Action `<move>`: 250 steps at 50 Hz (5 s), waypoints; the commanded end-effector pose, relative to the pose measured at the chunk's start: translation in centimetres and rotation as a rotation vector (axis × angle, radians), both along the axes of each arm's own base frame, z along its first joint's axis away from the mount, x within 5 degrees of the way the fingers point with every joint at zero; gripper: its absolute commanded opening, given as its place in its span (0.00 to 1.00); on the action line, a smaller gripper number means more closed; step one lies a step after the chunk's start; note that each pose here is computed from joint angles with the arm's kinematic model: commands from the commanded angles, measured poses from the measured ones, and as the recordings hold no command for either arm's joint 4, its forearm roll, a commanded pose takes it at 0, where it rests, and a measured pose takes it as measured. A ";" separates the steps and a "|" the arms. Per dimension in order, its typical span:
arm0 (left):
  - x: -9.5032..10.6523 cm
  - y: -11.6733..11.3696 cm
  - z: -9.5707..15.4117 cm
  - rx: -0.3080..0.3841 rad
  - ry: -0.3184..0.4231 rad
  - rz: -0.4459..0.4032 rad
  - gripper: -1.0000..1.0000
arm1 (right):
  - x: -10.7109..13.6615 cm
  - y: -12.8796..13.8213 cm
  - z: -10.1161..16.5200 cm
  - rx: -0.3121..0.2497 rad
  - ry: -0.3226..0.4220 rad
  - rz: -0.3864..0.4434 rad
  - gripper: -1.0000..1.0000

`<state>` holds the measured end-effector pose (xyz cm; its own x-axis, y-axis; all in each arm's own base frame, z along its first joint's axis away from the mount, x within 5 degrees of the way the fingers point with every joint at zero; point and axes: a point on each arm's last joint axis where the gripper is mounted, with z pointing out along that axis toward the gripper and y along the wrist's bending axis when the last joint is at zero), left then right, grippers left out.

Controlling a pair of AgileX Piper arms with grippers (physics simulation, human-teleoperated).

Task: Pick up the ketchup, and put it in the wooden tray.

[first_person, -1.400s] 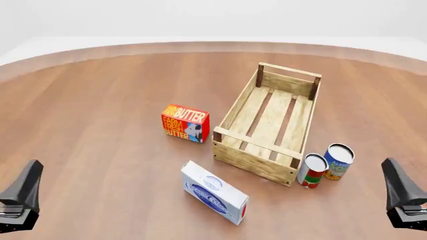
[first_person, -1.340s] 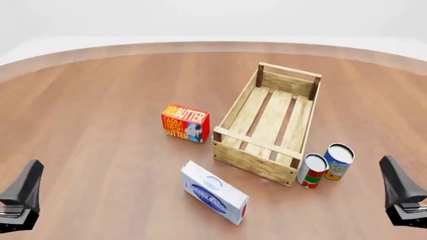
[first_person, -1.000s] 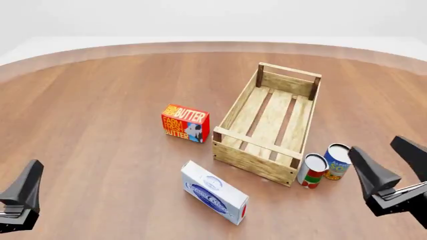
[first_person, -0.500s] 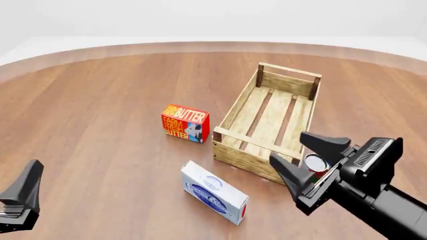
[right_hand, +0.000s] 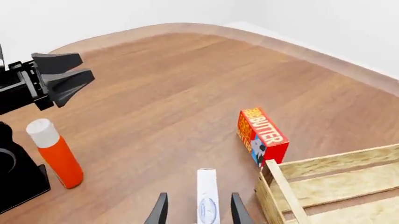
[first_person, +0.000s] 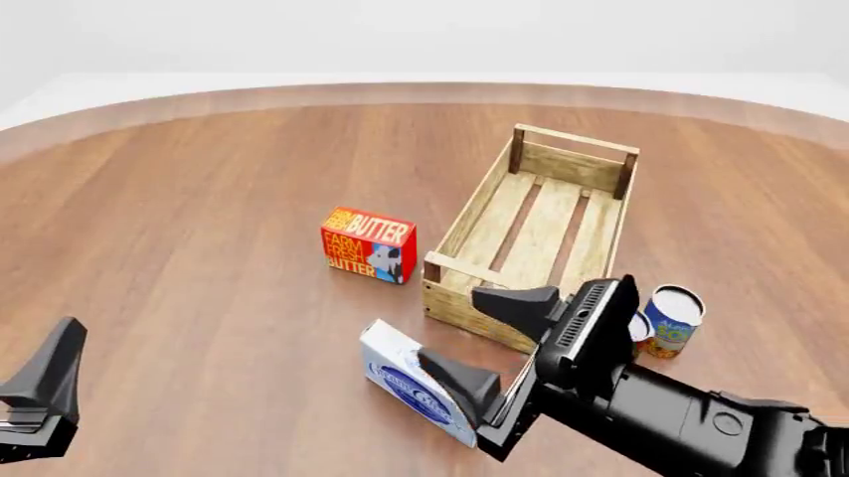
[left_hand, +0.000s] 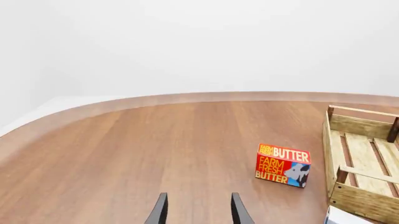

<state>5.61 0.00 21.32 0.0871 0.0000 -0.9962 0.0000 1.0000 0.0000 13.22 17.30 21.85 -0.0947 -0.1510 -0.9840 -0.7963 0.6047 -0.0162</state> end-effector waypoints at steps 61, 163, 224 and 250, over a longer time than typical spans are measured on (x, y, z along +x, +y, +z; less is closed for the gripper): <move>0.0 0.0 0.0 0.000 0.000 0.000 1.00 | -4.7 16.5 -4.1 -0.134 0.063 0.406 1.00; 0.0 0.0 0.0 0.000 0.000 0.000 1.00 | -5.8 27.7 -10.8 -0.270 0.020 0.513 1.00; 0.0 0.0 0.0 0.000 0.000 0.000 1.00 | -5.2 23.8 -8.7 -0.244 -0.012 0.489 0.00; 0.0 0.0 0.0 0.000 0.000 0.000 1.00 | -1.4 19.8 -7.1 -0.234 0.017 0.369 0.00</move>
<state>5.61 0.00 21.32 0.0871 0.0000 -0.9962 0.0000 1.0000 0.0000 10.24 38.50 13.51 0.0274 -0.4061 -0.9134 -0.9712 0.2054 -0.1204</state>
